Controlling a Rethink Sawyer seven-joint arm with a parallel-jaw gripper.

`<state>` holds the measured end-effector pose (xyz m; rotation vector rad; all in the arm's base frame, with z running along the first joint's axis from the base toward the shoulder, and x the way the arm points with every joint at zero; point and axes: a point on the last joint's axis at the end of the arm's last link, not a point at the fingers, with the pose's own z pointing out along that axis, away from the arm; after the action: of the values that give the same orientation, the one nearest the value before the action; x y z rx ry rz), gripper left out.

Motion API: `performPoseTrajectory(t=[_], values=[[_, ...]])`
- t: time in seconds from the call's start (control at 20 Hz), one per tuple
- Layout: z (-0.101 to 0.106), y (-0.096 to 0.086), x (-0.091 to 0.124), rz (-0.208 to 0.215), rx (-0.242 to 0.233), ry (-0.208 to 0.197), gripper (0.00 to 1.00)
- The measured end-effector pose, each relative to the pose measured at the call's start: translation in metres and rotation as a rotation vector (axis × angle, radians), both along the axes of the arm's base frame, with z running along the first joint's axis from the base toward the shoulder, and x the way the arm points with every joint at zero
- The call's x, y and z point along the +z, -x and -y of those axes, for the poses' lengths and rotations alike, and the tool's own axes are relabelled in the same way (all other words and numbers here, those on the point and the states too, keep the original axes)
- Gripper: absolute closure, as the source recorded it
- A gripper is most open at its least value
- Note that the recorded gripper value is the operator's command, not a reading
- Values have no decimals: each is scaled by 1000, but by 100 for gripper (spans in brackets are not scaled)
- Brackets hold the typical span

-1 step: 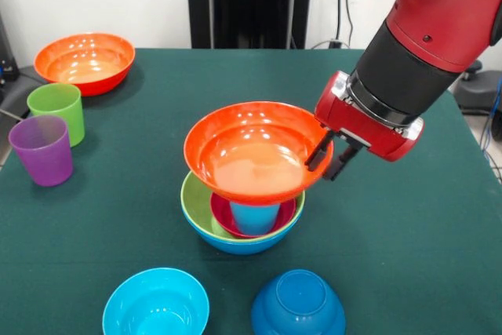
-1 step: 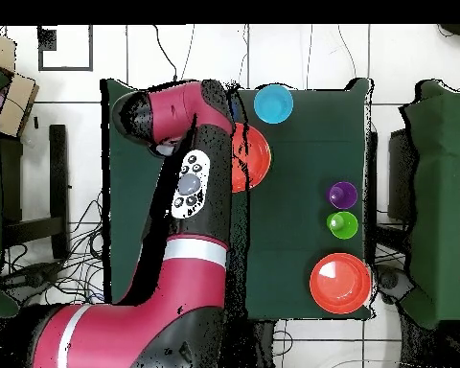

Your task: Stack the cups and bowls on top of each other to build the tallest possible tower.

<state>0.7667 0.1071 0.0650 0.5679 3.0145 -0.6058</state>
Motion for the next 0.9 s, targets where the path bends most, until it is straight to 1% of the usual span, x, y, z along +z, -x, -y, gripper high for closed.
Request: performPoseTrajectory(t=[0.15, 0.9], values=[[0, -1, 2, 2, 0, 0, 0], [-1, -8, 24, 34, 0, -3, 0]])
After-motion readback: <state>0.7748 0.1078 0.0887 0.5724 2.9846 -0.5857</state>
